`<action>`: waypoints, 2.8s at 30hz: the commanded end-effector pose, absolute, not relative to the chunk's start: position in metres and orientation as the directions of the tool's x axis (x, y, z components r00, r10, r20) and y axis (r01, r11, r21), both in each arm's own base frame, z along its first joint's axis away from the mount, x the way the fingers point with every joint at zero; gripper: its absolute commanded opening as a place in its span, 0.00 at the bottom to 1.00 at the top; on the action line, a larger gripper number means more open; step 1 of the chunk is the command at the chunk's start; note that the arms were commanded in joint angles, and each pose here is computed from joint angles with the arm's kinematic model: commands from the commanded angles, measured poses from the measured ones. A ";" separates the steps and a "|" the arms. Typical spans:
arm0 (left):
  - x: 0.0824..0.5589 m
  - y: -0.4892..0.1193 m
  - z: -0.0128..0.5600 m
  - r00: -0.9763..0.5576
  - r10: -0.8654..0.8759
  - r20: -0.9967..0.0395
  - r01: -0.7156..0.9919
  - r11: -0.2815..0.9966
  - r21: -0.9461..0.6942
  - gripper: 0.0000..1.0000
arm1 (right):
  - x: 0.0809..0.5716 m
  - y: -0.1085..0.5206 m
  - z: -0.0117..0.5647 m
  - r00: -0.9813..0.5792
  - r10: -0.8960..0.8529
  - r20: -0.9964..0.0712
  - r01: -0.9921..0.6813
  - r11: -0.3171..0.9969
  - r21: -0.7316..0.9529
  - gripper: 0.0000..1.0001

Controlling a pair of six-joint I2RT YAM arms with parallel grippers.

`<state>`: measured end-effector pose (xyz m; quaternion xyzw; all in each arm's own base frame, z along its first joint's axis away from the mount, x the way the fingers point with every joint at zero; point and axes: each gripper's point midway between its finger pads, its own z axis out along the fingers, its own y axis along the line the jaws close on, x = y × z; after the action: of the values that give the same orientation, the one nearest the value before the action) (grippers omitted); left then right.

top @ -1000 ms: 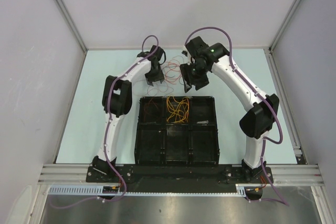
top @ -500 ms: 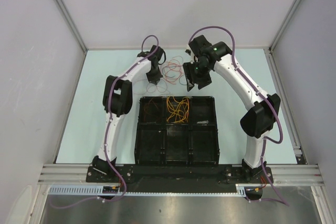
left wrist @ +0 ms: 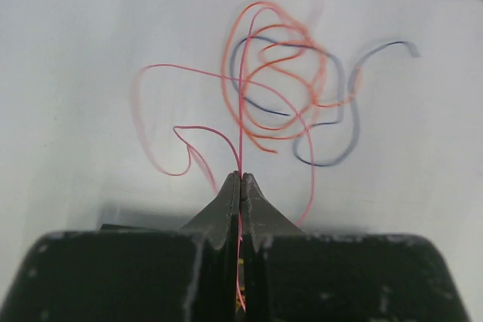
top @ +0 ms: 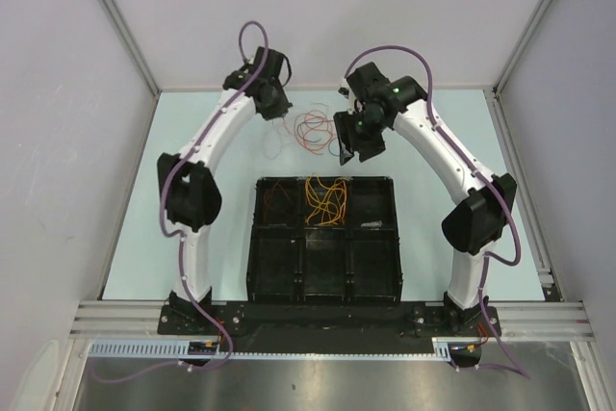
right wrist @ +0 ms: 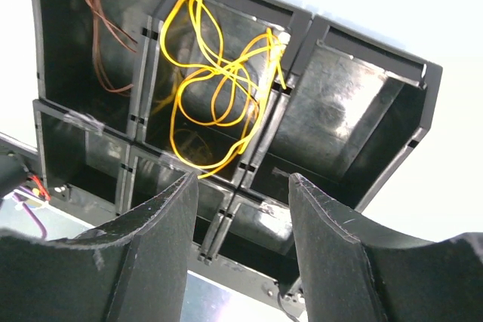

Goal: Untangle the cables

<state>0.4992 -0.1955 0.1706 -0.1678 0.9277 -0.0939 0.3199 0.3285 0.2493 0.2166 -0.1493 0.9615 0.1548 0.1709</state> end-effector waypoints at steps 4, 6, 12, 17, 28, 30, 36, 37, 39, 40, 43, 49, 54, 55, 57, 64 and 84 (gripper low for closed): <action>0.472 -0.198 0.317 -0.608 -0.398 -0.688 -0.074 0.890 -0.450 0.00 | 0.332 0.257 0.280 -0.832 -0.142 -0.537 -0.361 0.873 0.328 0.56; 0.459 -0.194 0.345 -0.576 -0.404 -0.711 -0.041 0.882 -0.469 0.00 | 0.335 0.256 0.290 -0.818 -0.113 -0.564 -0.352 0.874 0.335 0.56; 0.412 -0.182 0.416 -0.504 -0.411 -0.760 0.061 0.860 -0.506 0.00 | 0.347 0.246 0.309 -0.788 -0.013 -0.615 -0.309 0.873 0.377 0.57; 0.362 -0.168 0.452 -0.480 -0.426 -0.767 0.107 0.839 -0.533 0.00 | 0.351 0.249 0.309 -0.794 0.026 -0.607 -0.295 0.857 0.423 0.58; 0.231 -0.144 0.420 -0.599 -0.510 -0.618 0.043 0.750 -0.660 0.00 | 0.348 0.249 0.315 -0.797 0.050 -0.602 -0.287 0.846 0.450 0.59; 0.208 -0.145 0.415 -0.636 -0.494 -0.593 0.054 0.738 -0.673 0.00 | 0.347 0.248 0.313 -0.801 0.050 -0.597 -0.285 0.845 0.453 0.58; 0.155 -0.148 0.371 -0.772 -0.364 -0.521 0.083 0.755 -0.651 0.00 | 0.342 0.254 0.307 -0.816 0.055 -0.575 -0.281 0.832 0.478 0.59; 0.149 -0.148 0.365 -0.788 -0.345 -0.509 0.088 0.756 -0.649 0.00 | 0.342 0.255 0.307 -0.817 0.057 -0.574 -0.280 0.831 0.481 0.59; 0.135 -0.144 0.347 -0.813 -0.327 -0.482 0.068 0.769 -0.636 0.00 | 0.340 0.258 0.308 -0.817 0.052 -0.574 -0.287 0.827 0.483 0.59; 0.132 -0.141 0.342 -0.814 -0.334 -0.475 0.052 0.772 -0.633 0.00 | 0.340 0.259 0.308 -0.817 0.051 -0.575 -0.290 0.826 0.484 0.59; 0.120 -0.136 0.322 -0.827 -0.350 -0.439 0.011 0.772 -0.636 0.00 | 0.338 0.260 0.309 -0.817 0.047 -0.575 -0.295 0.823 0.485 0.59; 0.115 -0.144 0.286 -0.856 -0.372 -0.360 -0.043 0.743 -0.667 0.00 | 0.330 0.258 0.309 -0.816 0.039 -0.577 -0.304 0.820 0.485 0.59; 0.109 -0.140 0.271 -0.853 -0.391 -0.345 -0.075 0.747 -0.661 0.00 | 0.319 0.255 0.304 -0.822 0.034 -0.569 -0.299 0.824 0.481 0.59; 0.108 -0.139 0.273 -0.851 -0.395 -0.347 -0.074 0.744 -0.664 0.00 | 0.317 0.255 0.303 -0.821 0.034 -0.570 -0.300 0.824 0.481 0.59; 0.109 -0.140 0.292 -0.833 -0.402 -0.381 -0.036 0.725 -0.688 0.00 | 0.312 0.253 0.302 -0.823 0.042 -0.567 -0.293 0.824 0.485 0.59; 0.107 -0.124 0.351 -0.781 -0.374 -0.500 0.045 0.765 -0.643 0.00 | 0.295 0.256 0.299 -0.826 0.058 -0.561 -0.279 0.822 0.496 0.59; 0.096 -0.136 0.291 -0.846 -0.327 -0.421 0.041 0.748 -0.663 0.00 | 0.272 0.278 0.292 -0.836 0.054 -0.546 -0.279 0.815 0.507 0.59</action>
<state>0.0944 -0.1259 0.2978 -0.0961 0.8956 -0.3328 0.2791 0.2734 0.2771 0.2730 -0.0707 0.9234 0.2823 0.2505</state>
